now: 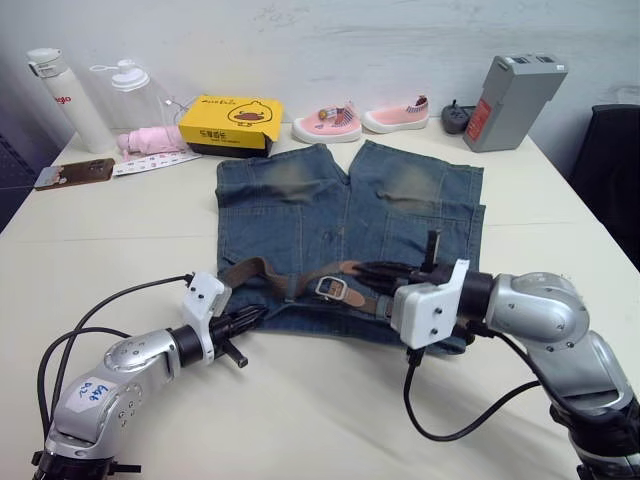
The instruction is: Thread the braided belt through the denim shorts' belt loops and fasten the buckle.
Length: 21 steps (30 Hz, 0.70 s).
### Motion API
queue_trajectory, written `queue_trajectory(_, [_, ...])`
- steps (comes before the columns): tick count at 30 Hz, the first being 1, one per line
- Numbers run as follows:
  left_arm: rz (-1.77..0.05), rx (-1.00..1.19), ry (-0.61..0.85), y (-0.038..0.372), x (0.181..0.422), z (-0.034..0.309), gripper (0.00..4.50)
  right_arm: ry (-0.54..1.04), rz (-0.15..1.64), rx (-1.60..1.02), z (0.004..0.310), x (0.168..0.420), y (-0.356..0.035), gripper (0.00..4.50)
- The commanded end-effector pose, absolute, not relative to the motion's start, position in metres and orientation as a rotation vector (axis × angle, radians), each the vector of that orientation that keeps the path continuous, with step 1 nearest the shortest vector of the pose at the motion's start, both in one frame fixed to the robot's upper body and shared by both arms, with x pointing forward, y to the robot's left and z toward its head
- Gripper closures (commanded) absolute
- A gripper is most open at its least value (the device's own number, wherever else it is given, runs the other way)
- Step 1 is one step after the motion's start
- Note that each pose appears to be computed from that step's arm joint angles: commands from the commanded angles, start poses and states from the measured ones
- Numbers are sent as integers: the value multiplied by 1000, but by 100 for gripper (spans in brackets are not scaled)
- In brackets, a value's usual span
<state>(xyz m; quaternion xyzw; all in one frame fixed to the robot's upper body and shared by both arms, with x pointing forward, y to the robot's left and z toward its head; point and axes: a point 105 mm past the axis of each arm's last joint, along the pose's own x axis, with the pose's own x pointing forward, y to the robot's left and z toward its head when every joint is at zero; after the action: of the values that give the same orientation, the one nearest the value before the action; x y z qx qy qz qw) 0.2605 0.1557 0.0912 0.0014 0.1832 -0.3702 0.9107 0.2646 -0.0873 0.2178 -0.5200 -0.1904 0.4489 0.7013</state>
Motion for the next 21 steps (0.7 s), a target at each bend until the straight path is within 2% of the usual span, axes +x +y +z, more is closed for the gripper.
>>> queue_trajectory(1, [-743, -1, 552, 167, 246, 51, 443, -441, 871, -1163, 240, 277, -110, 450])
queue_trajectory(6, [-766, 20, 527, 170, 245, 53, 443, -340, 837, -971, 247, 287, -132, 450])
queue_trajectory(9, [-771, 27, 517, 171, 245, 55, 443, -199, 948, -825, 245, 276, -144, 450])
queue_trajectory(14, [-778, 35, 511, 172, 244, 55, 443, -94, 1018, -760, 244, 264, -153, 450])
queue_trajectory(21, [-836, 44, 472, 168, 242, 63, 443, -97, 960, -758, 250, 272, -158, 450])
